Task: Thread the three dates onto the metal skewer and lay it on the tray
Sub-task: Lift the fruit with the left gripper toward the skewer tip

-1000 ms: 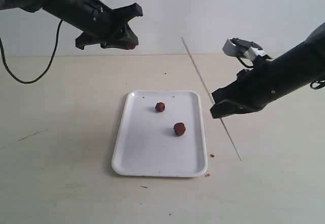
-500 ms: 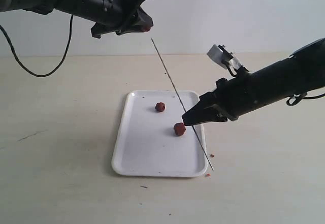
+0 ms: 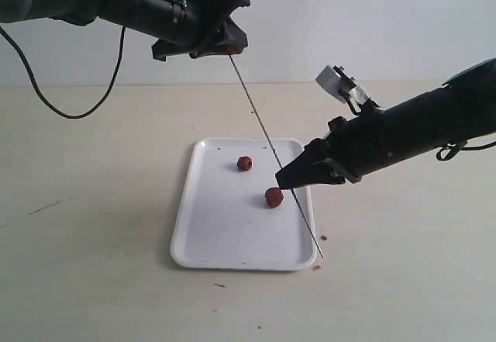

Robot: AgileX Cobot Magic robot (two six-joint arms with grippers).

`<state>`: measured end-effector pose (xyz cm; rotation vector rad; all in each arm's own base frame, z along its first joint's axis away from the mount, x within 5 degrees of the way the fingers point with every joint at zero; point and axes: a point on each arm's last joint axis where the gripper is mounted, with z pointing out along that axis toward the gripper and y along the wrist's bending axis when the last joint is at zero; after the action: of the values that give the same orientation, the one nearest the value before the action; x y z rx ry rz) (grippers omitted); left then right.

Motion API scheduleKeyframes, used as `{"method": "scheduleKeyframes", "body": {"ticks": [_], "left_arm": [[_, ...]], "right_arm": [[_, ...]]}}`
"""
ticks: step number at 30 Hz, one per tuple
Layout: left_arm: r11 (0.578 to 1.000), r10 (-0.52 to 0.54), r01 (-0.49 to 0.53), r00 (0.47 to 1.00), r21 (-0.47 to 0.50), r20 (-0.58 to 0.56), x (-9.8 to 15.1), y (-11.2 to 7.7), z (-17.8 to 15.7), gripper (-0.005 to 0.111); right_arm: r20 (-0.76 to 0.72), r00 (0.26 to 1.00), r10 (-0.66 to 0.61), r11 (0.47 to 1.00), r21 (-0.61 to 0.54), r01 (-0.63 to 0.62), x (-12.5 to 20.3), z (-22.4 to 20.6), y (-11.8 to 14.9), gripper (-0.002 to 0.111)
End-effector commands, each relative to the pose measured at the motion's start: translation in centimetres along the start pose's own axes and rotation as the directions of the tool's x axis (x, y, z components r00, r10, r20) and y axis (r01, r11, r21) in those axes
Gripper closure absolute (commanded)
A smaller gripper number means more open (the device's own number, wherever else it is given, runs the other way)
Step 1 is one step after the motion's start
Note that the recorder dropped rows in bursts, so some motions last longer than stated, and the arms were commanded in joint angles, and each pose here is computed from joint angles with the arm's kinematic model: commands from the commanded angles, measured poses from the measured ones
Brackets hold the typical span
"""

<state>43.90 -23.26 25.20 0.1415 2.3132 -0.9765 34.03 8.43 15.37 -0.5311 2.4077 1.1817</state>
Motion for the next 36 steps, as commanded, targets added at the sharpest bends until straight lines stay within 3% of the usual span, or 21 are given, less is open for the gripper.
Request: {"method": "scheduleKeyframes", "body": {"ticks": [1,17,36], "left_arm": [[0.999,0.033,-0.033,0.999,-0.022,0.001,0.1,0.3,0.3,0.082],[0.999,0.018,-0.016,0.998,-0.041,0.055,-0.6,0.9,0.1,0.082],[1.0,-0.026,0.026,1.0,0.013,0.017,0.0,-0.1,0.4,0.082]], "right_arm": [[0.008,1.0,-0.023,1.0,-0.007,0.023,-0.3,0.0,0.2,0.108],[0.0,0.999,-0.034,0.999,0.033,0.034,-0.2,0.0,-0.2,0.108],[0.053,0.997,-0.06,0.994,0.09,0.055,-0.8,-0.1,-0.7,0.108]]}}
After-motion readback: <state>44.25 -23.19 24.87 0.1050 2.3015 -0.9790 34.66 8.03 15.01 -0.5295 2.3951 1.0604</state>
